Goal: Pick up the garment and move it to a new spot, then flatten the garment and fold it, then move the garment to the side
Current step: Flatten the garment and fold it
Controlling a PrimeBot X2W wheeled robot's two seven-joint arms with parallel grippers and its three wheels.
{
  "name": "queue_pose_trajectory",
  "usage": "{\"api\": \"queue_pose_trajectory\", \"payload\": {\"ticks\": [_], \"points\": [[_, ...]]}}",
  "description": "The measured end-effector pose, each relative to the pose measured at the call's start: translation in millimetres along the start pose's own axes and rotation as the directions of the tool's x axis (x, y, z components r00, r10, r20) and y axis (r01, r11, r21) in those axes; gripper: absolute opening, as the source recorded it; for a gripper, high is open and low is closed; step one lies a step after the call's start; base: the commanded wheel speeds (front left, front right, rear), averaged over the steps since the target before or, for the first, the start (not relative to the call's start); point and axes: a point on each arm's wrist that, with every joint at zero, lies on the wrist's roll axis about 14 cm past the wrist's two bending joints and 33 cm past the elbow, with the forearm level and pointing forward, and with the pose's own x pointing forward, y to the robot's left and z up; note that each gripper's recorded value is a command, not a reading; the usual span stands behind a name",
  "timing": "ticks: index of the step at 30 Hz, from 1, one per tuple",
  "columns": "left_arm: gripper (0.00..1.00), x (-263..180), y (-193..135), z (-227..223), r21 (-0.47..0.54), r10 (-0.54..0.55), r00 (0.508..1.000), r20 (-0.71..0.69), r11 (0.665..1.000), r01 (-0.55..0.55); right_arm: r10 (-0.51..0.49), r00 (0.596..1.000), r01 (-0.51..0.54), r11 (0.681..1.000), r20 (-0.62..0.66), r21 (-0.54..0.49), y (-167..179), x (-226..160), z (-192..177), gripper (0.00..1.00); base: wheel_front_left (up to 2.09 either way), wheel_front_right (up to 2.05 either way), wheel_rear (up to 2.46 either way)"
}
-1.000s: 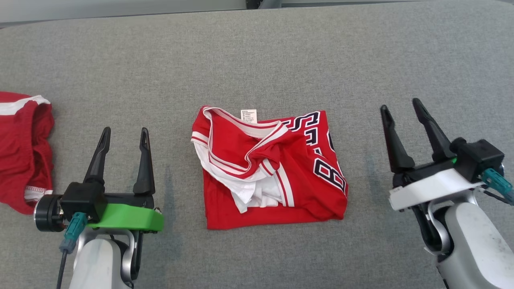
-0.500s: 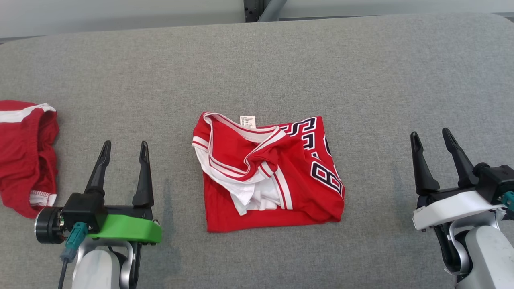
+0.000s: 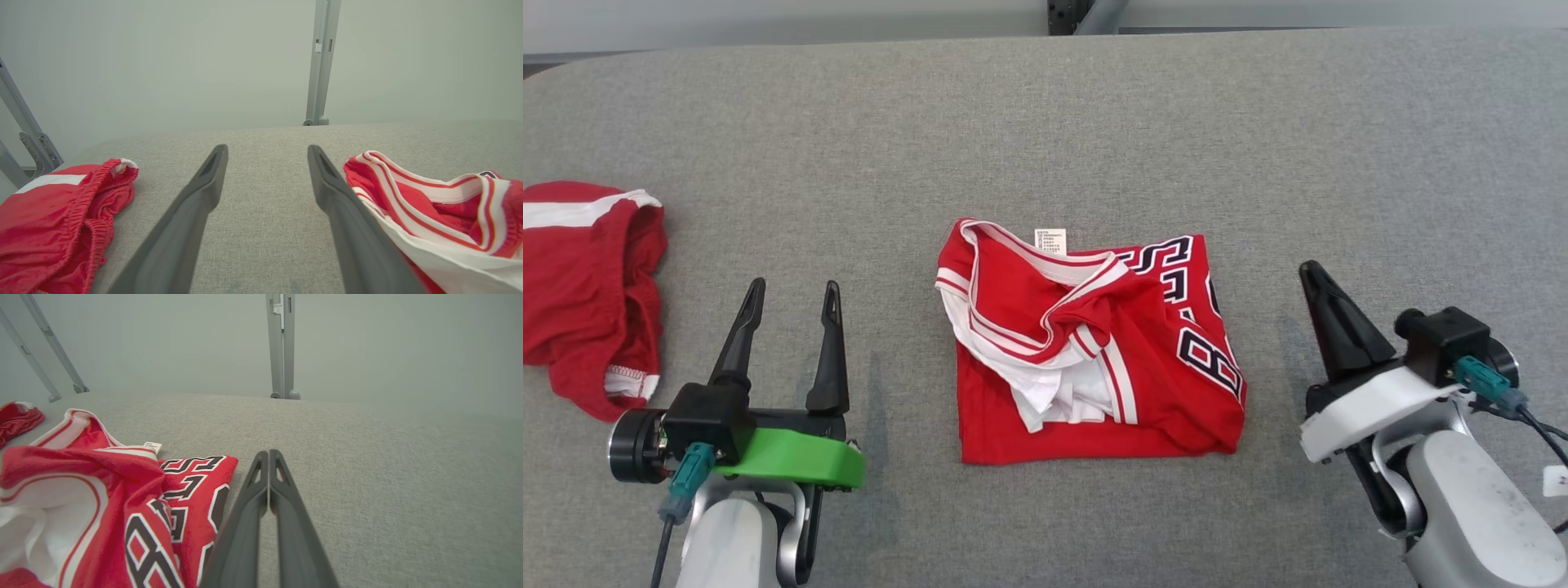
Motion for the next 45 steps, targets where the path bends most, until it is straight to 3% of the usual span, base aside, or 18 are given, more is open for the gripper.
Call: {"api": "queue_pose_trajectory", "payload": {"ticks": [8, 14, 20, 28, 39, 45], "points": [[1.00, 2, 5, -2, -0.003, 0.014, 1.000, -0.004, 1.000, -0.014, 0.209, 0.976, -0.208, 0.978, -0.058, 0.020, 65, 39, -20, 0.00, 0.00, 0.00, 0.00], [1.00, -1, 11, -4, -0.008, 0.033, 0.999, -0.015, 0.999, -0.033, 0.299, 0.943, -0.298, 0.954, -0.144, 0.027, 90, 55, -47, 0.00, 0.00, 0.00, 0.00], [1.00, -5, 18, -8, -0.007, 0.057, 0.998, -0.028, 0.998, -0.057, 0.397, 0.890, -0.394, 0.917, -0.225, 0.060, 122, 51, -73, 0.00, 0.00, 0.00, 0.00], [1.00, -7, 22, -8, -0.016, 0.074, 0.997, -0.030, 0.997, -0.075, 0.530, 0.815, -0.518, 0.848, -0.232, 0.116, 160, 31, -78, 0.00, 0.00, 0.00, 0.00], [1.00, -4, 17, -9, -0.025, 0.065, 0.997, -0.029, 0.997, -0.066, 0.628, 0.754, -0.610, 0.778, -0.194, 0.149, 186, -4, -67, 0.00, 0.00, 0.00, 0.00], [1.00, -2, 12, -8, -0.028, 0.053, 0.998, -0.025, 0.998, -0.054, 0.603, 0.782, -0.583, 0.797, -0.154, 0.160, 177, -10, -54, 0.00, 0.00, 0.00, 0.00]]}}
